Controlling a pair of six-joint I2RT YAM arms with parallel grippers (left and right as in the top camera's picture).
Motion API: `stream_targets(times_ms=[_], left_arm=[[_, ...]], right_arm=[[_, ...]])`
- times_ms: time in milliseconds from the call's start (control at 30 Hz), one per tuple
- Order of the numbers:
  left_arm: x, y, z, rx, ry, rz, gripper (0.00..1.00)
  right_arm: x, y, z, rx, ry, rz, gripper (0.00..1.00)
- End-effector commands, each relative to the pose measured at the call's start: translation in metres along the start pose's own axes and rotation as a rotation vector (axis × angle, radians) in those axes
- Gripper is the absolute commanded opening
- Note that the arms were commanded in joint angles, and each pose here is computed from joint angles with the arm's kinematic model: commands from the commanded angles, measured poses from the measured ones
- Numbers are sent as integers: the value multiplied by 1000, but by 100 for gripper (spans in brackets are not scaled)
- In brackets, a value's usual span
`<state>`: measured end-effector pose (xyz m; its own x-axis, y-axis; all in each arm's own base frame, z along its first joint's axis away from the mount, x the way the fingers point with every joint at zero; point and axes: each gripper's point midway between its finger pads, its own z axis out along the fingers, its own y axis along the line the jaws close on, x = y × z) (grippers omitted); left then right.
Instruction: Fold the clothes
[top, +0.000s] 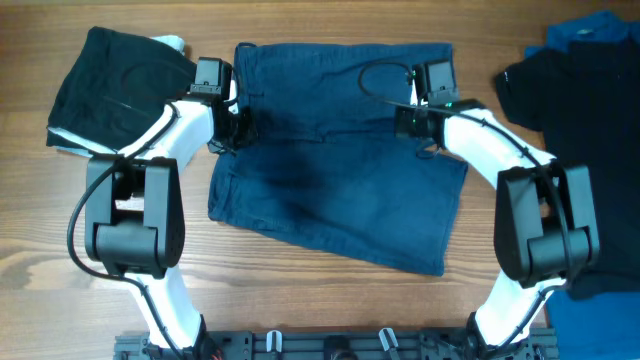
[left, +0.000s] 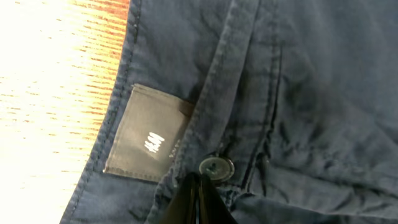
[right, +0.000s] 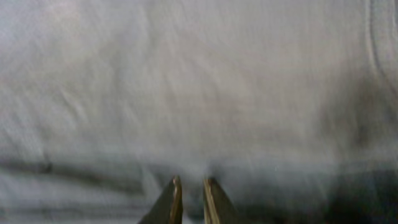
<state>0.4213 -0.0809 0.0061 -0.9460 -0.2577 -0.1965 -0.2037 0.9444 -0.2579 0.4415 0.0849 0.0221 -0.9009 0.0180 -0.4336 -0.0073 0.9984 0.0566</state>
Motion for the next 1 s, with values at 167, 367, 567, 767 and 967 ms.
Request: stream_targets(times_ms=[167,367,567,767,967], left_arm=[[-21,-26,-110,42,-149,-18,6],[23,19,-105,-178,18,-68,5],[39,46,-107,-269,71,-151,9],[58,61,-98,-299,131,-172,8],[80,47,-99,-221,236,-186,27]], right_arm=[[51,-34,-91,65,262,67,11],[97,-62,-31,131,368,155,14],[96,-91,14,207,345,184,8],[52,-110,29,182,168,197,13],[5,-80,-49,28,169,164,55]])
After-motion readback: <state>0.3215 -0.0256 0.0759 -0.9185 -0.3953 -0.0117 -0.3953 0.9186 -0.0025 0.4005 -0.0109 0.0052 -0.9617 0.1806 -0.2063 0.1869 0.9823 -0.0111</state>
